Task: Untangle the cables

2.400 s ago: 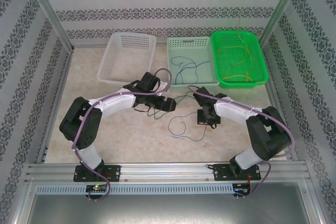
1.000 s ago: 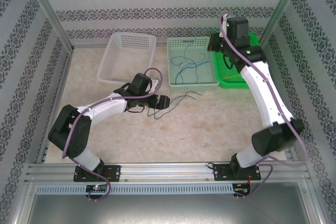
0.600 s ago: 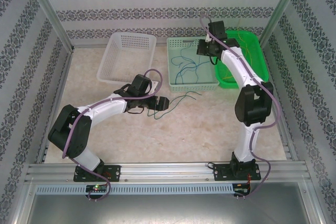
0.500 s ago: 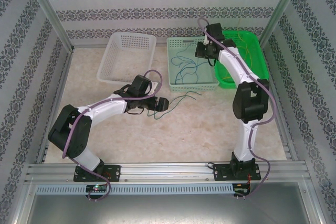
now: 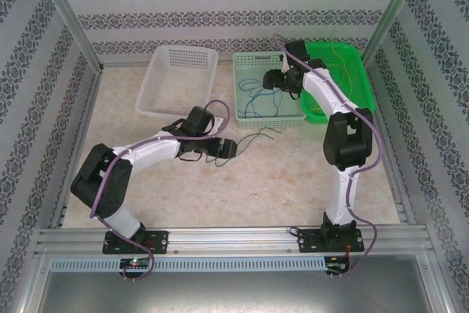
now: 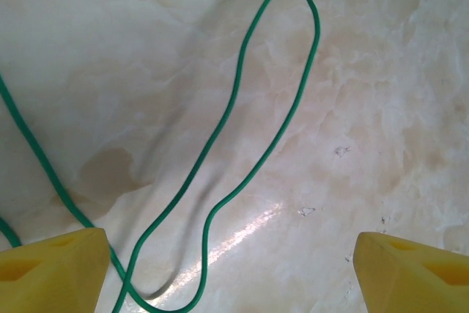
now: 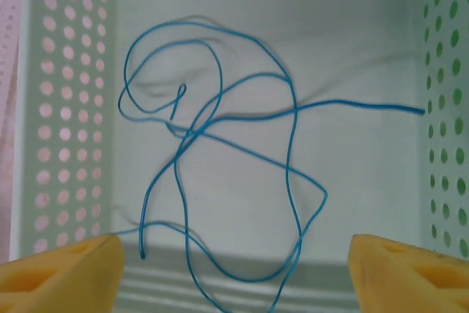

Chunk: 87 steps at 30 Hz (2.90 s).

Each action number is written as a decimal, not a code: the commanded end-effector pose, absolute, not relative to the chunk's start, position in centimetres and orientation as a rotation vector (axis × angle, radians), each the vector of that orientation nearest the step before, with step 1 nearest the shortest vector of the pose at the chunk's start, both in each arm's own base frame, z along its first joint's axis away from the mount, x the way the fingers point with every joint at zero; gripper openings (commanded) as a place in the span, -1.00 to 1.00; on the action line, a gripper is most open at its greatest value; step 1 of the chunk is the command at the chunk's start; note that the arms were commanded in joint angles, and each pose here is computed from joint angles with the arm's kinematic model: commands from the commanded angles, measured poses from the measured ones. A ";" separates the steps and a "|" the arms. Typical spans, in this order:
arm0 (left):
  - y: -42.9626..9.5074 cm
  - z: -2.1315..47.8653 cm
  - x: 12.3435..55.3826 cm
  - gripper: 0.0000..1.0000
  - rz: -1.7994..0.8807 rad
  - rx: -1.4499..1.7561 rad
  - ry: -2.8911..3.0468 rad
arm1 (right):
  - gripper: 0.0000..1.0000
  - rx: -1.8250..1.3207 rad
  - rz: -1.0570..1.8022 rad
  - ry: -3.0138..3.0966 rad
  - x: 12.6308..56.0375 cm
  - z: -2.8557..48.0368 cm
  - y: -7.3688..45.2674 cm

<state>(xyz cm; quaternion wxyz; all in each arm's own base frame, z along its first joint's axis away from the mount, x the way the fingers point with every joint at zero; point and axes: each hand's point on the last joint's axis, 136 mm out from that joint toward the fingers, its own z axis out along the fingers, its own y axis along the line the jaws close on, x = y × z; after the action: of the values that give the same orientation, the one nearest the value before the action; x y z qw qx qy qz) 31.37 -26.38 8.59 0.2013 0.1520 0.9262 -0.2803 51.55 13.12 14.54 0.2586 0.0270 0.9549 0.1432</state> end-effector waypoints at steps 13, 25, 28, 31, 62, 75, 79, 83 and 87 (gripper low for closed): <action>-25.7 8.6 30.8 0.73 -0.689 0.503 2.611 | 0.82 -0.029 0.532 2.375 45.8 23.1 16.6; -27.5 7.7 30.8 0.59 -0.780 0.594 2.645 | 0.66 0.172 0.614 2.410 38.8 19.1 14.9; -27.3 7.8 31.5 0.59 -0.727 0.612 2.629 | 0.63 0.214 0.617 2.414 37.4 18.3 14.4; -27.2 7.8 32.2 0.58 -0.669 0.654 2.627 | 0.61 0.252 0.629 2.411 36.1 17.5 14.0; -27.5 5.7 31.9 -1.00 -0.532 0.791 2.684 | 0.64 0.326 0.606 2.419 32.8 15.1 13.1; -25.3 11.4 30.6 -1.00 -0.471 0.763 2.567 | 0.62 0.286 0.655 2.408 33.2 15.2 14.6; -25.3 13.5 30.5 -1.00 -0.490 0.751 2.479 | 0.56 0.250 0.823 2.374 33.4 16.1 16.9; -26.4 15.1 30.1 -1.00 -0.509 0.811 2.379 | 0.50 0.261 1.046 2.374 33.5 17.0 20.0; -27.0 14.4 29.3 -1.00 -0.493 0.885 2.399 | 0.52 0.234 1.108 2.410 33.4 17.0 22.0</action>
<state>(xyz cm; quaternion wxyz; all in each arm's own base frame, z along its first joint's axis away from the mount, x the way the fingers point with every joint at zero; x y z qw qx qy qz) 29.48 -26.27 14.37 0.2604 0.2988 0.8982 -0.1901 33.22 19.81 15.01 0.2485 0.0969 0.8957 0.3557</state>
